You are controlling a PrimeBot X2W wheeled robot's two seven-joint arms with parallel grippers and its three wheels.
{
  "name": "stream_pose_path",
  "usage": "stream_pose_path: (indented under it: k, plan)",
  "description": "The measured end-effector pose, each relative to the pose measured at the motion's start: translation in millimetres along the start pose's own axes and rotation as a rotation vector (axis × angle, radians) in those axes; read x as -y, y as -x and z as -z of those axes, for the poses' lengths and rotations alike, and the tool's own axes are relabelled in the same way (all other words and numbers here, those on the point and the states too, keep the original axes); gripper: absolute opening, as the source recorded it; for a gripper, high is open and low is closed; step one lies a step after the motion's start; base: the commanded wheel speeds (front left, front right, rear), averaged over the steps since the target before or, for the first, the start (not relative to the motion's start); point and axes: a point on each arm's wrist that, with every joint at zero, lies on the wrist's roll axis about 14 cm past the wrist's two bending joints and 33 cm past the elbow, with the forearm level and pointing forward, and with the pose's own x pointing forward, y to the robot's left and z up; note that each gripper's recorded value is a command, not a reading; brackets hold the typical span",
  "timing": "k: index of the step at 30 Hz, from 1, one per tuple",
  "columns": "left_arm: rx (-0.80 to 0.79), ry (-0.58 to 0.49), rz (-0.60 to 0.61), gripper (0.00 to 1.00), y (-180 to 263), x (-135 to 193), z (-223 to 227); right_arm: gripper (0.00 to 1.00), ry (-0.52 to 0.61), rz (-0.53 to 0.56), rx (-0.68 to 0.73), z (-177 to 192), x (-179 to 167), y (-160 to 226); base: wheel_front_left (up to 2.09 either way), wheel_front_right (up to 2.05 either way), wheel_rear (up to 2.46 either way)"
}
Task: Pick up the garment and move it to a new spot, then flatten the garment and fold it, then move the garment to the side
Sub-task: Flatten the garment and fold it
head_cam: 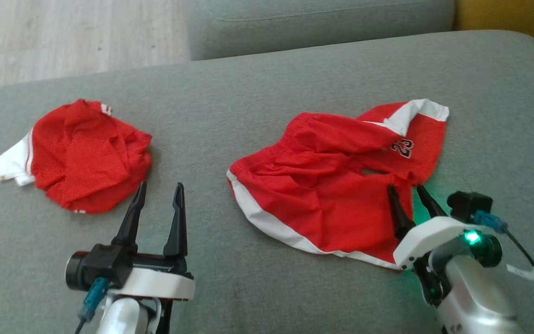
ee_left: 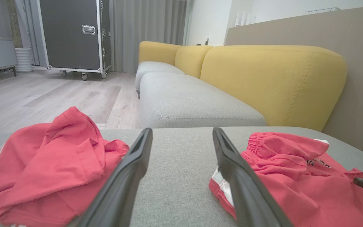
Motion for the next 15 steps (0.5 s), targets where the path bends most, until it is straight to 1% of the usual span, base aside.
stream_pose_path:
  k: [5,6,8,11,15]
  plan:
    - [-0.003,-0.002,-0.028,1.00,5,-9,1,0.99,0.055,-0.013,-0.057,5,-5,-15,0.00,0.00,0.00]
    - [-0.002,-0.002,-0.032,1.00,5,-10,0,0.00,0.071,-0.012,-0.063,6,-5,-17,0.00,0.00,0.00]
    - [-0.002,-0.004,-0.039,1.00,6,-12,0,0.00,0.112,-0.006,-0.073,5,-2,-21,0.00,0.00,0.00]
    - [0.000,-0.005,-0.044,1.00,8,-14,-1,0.00,0.127,0.014,-0.070,2,5,-23,0.00,0.00,0.00]
    - [0.005,-0.006,-0.047,1.00,8,-15,-3,0.00,0.154,0.063,-0.038,-12,24,-24,0.00,0.00,0.00]
